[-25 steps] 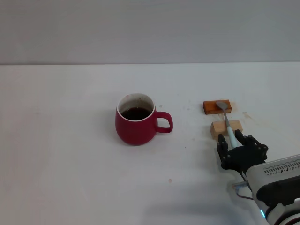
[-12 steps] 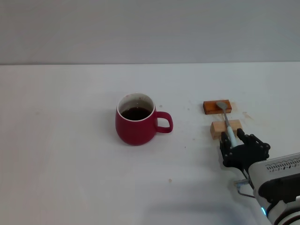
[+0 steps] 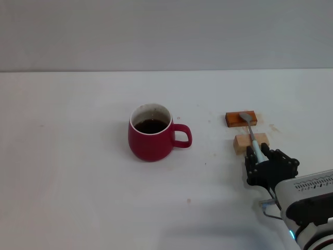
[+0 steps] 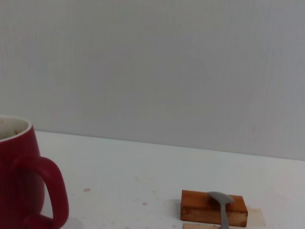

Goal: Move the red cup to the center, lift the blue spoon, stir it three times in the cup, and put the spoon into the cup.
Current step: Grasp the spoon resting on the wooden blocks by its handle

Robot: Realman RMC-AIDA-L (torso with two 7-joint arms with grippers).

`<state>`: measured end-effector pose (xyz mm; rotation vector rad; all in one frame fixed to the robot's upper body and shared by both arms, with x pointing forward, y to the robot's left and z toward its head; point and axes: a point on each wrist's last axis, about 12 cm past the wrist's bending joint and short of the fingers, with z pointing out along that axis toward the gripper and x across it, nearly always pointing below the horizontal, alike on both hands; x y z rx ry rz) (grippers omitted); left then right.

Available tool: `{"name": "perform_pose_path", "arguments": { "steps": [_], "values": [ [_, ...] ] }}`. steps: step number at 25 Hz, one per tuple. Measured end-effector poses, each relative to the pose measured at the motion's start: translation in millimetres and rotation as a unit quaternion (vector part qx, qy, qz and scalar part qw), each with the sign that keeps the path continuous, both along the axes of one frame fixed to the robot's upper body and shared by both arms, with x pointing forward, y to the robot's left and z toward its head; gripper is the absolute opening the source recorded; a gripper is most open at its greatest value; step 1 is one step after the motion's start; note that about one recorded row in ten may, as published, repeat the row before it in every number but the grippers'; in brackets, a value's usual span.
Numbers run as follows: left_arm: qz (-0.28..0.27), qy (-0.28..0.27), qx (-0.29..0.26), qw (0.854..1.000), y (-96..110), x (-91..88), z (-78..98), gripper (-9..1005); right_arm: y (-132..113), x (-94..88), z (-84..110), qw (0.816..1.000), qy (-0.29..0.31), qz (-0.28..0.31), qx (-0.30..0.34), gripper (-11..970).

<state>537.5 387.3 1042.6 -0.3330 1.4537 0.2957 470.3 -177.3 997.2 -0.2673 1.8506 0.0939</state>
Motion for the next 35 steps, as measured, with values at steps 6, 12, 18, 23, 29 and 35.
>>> {"name": "perform_pose_path", "arguments": {
  "steps": [6, 12, 18, 23, 29, 35],
  "values": [
    [0.001, -0.001, 0.0, 1.0, 0.3, -0.2, 0.2, 863, 0.1, -0.1, -0.1, 1.0, 0.001, 0.001, -0.001, 300],
    [0.001, -0.004, 0.002, 1.0, 0.7, -1.0, 0.8, 864, -0.3, -0.3, -1.0, 1.0, 0.003, 0.001, -0.002, 298],
    [0.001, -0.004, 0.003, 1.0, 0.7, -1.3, 0.7, 863, 0.1, -0.9, -1.5, 1.0, 0.004, 0.003, -0.003, 295],
    [0.001, -0.004, 0.003, 1.0, 0.7, -1.5, 0.6, 863, 0.6, -1.3, -1.6, 1.0, 0.004, 0.005, -0.003, 293],
    [0.004, -0.004, 0.002, 1.0, 1.8, -3.7, -0.4, 864, -1.1, -1.9, -2.1, 1.0, 0.005, 0.0, -0.003, 291],
    [0.004, -0.004, 0.001, 1.0, 1.9, -3.9, -0.3, 864, -1.5, -2.2, -1.8, 1.0, 0.003, -0.002, -0.002, 260]
  ]
}}
